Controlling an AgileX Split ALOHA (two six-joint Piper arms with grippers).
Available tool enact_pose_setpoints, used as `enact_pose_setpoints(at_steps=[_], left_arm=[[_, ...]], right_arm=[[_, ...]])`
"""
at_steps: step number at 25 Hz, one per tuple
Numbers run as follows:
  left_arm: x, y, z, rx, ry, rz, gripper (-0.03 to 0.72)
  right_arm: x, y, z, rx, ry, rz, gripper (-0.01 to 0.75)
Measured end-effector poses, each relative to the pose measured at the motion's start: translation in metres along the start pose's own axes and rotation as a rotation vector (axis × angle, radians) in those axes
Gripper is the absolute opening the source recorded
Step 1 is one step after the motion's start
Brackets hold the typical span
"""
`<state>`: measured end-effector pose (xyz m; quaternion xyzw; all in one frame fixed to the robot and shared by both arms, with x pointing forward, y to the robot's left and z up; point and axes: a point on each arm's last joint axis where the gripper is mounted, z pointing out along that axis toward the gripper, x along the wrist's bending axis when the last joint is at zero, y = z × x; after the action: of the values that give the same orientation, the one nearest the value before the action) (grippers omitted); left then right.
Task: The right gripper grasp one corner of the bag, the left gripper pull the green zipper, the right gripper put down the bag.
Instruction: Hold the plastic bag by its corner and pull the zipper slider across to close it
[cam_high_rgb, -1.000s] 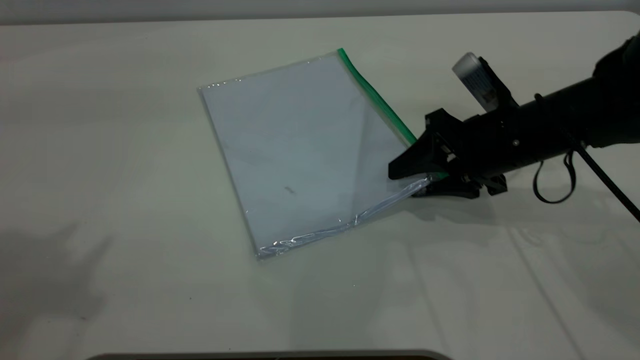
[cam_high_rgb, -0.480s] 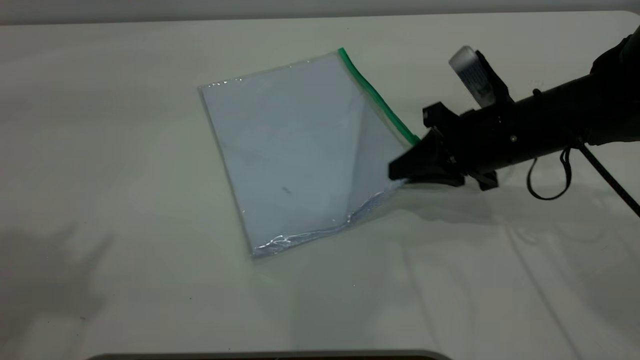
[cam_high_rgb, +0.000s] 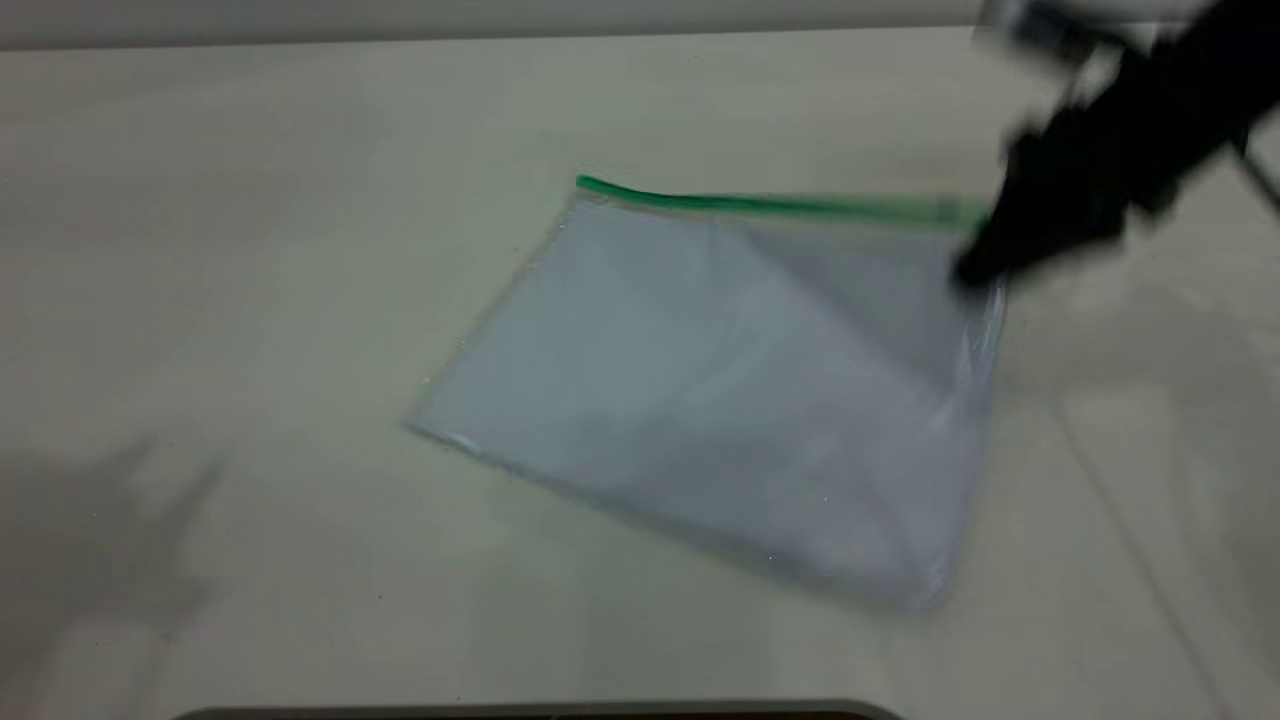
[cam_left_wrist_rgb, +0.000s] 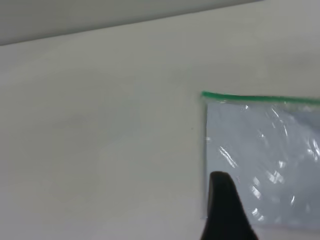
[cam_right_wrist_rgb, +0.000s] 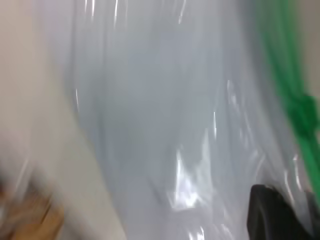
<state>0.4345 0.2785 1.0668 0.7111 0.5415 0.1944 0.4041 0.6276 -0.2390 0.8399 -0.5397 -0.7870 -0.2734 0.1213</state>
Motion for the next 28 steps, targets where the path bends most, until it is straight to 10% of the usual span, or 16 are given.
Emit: enact_pose_setpoints(at_steps=[10, 28], left_arm=[[0.02, 0.038, 0.078, 0.019, -0.225, 0.01, 0.518], [-0.052, 0.03, 0.289, 0.323, -0.817, 0.451, 0.517]], right_arm=[[0.096, 0.047, 0.038, -0.121, 0.109, -0.219, 0.034], [0.105, 0.041, 0.038, -0.064, 0.195, -0.267, 0.034]])
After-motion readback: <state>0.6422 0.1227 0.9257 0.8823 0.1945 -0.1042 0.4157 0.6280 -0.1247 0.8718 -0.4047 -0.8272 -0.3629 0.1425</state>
